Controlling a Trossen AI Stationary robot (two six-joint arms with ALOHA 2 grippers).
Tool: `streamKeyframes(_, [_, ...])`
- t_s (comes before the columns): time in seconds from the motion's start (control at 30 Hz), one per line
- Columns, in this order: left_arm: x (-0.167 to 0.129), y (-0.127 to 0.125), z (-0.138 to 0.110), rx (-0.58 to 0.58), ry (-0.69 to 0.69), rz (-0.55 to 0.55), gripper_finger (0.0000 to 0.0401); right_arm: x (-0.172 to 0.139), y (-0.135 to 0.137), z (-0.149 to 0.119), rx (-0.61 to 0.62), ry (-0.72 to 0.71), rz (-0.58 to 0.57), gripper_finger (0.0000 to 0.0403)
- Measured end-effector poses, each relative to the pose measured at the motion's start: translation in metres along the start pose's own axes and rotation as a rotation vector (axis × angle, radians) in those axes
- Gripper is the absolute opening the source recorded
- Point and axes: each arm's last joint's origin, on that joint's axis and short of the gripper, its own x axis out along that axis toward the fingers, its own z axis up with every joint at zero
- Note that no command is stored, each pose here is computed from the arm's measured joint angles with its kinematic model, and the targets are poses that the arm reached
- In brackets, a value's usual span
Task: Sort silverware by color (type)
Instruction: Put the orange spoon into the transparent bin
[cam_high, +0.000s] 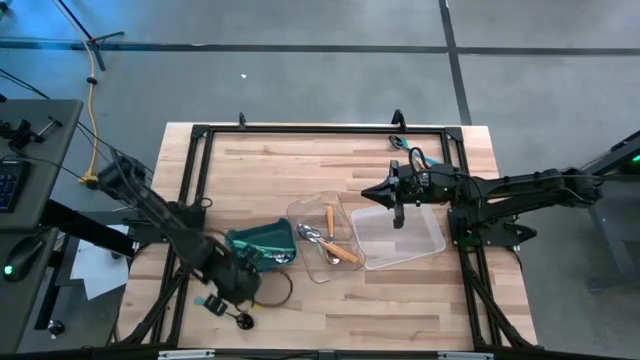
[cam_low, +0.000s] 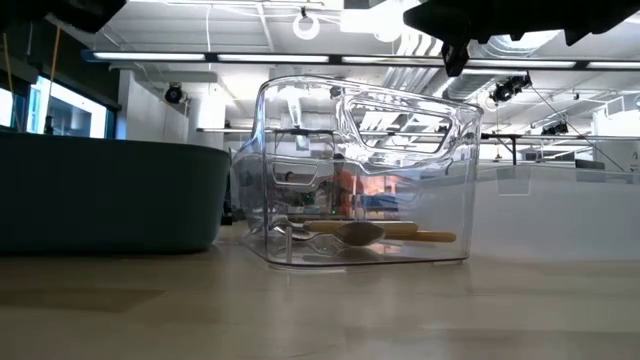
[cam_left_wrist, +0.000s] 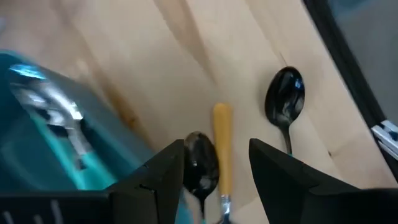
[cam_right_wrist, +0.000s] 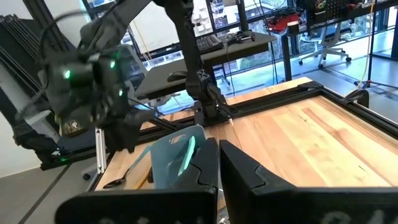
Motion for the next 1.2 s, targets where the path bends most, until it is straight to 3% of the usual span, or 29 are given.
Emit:
streamKeyframes(0.23, [0.038,-0.022,0.007,0.036,0.064,-0.007,0.0170,0.000,0.000,0.000,0.000,0.004,-0.001,0.0000])
streamKeyframes(0.5, [0.056,-0.033,0.010,0.092,0.075,-0.012,0.0170,0.000,-0.001,-0.003,0.001,0.029,-0.009,0.0000])
streamKeyframes(0.73, [0.067,-0.034,0.009,0.350,0.107,-0.006,0.0170,0.000,-0.001,-0.004,0.001,0.037,-0.011,0.0000])
streamKeyframes(0.87, [0.079,-0.031,0.001,0.357,0.120,-0.049,0.0170,0.000,-0.001,-0.004,0.011,0.037,-0.012,0.0000])
streamKeyframes(1.2, [0.086,-0.027,-0.003,0.403,0.104,-0.016,0.0170,0.000,-0.001,-0.004,0.011,0.042,-0.013,0.0000])
